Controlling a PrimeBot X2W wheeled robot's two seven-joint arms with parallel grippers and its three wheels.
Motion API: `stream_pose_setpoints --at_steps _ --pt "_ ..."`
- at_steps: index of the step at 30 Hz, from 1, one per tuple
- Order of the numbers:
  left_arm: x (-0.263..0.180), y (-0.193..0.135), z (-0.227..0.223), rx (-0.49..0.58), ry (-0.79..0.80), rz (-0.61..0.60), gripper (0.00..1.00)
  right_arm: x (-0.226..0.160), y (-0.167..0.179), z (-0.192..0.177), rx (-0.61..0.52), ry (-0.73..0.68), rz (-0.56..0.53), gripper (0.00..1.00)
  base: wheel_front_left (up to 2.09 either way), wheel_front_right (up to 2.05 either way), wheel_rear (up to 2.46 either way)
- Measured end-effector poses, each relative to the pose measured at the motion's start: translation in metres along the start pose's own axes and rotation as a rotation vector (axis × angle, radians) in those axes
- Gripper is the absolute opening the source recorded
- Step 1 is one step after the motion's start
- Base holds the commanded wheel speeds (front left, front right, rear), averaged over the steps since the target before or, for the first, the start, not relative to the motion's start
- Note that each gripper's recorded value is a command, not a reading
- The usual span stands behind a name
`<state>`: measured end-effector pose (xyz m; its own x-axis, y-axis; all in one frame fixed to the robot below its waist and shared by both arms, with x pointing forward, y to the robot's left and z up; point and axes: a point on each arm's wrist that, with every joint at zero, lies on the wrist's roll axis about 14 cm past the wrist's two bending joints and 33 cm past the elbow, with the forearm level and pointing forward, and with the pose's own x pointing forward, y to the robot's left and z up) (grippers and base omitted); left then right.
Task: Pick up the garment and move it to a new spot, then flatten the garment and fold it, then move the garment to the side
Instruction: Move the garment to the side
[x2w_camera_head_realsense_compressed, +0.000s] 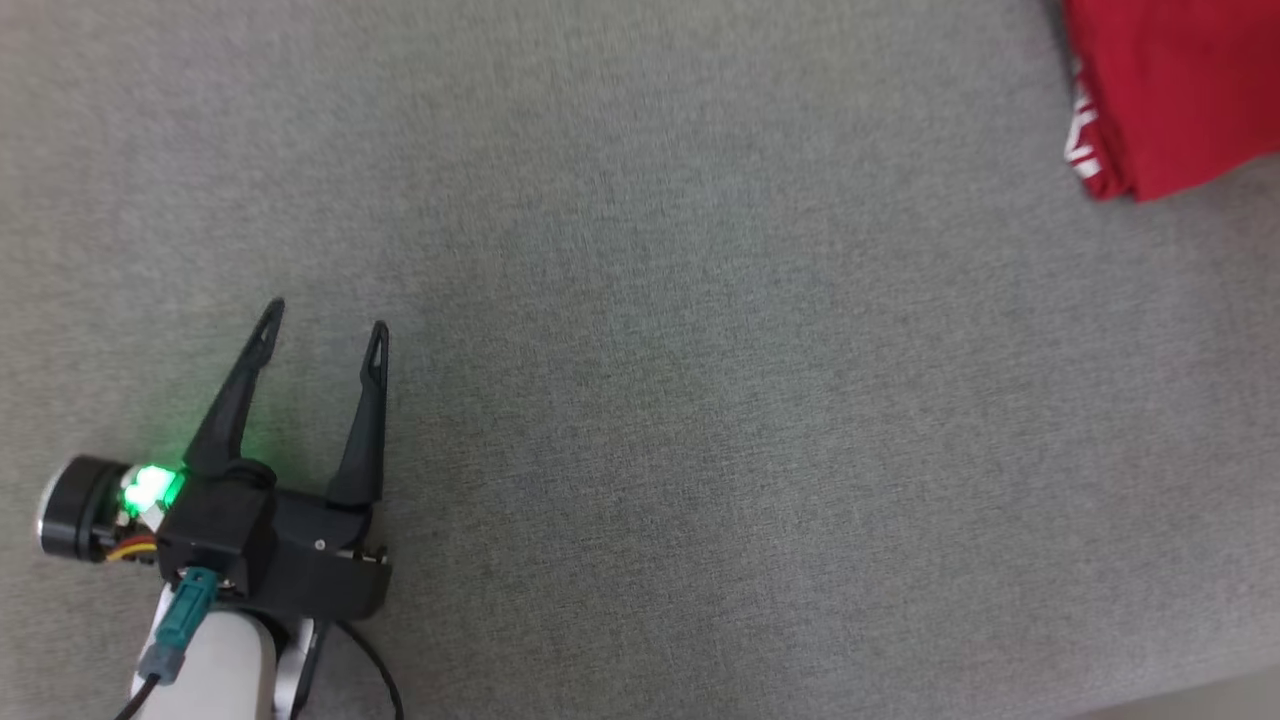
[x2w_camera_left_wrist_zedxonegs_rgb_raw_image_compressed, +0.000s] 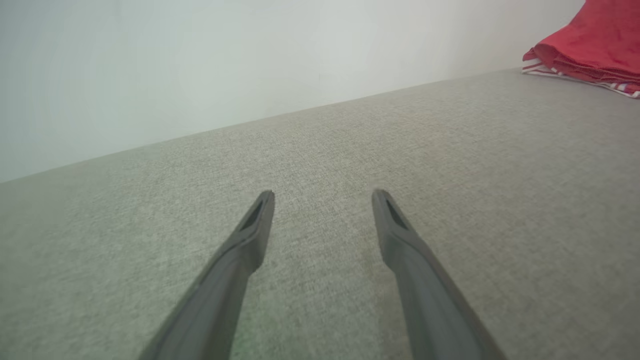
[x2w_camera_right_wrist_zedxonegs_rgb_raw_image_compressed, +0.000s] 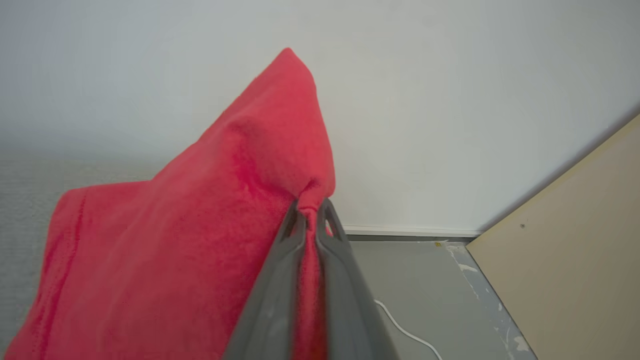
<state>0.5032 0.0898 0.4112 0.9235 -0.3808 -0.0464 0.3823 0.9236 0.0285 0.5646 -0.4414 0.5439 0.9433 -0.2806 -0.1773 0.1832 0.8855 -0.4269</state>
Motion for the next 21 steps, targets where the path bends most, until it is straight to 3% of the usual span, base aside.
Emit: stream_pose_setpoints --at_steps 9,15,16,17,18,21 --pt "0.013 -0.003 -0.024 -0.003 0.006 -0.040 1.00 0.012 -0.050 -0.026 -0.143 0.089 -0.109 0.00 0.00 0.00 0.00" --pt "0.018 -0.007 -0.034 -0.006 0.010 -0.055 1.00 0.011 -0.057 -0.051 -0.162 0.150 -0.131 0.00 0.00 0.00 0.00" --pt "0.019 -0.008 -0.036 -0.006 0.010 -0.058 1.00 0.011 -0.058 -0.051 -0.164 0.147 -0.134 0.33 0.00 0.00 0.00" --pt "0.020 -0.008 -0.037 -0.007 0.009 -0.061 1.00 0.012 -0.059 -0.050 -0.165 0.139 -0.138 0.49 0.00 0.00 0.00" --pt "0.020 -0.009 -0.038 -0.007 0.010 -0.065 1.00 0.012 -0.059 -0.050 -0.168 0.135 -0.140 1.00 0.00 0.00 0.00" --pt "0.022 -0.010 -0.039 -0.007 0.008 -0.069 1.00 0.012 -0.059 -0.052 -0.184 0.134 -0.139 1.00 0.00 0.00 0.00"
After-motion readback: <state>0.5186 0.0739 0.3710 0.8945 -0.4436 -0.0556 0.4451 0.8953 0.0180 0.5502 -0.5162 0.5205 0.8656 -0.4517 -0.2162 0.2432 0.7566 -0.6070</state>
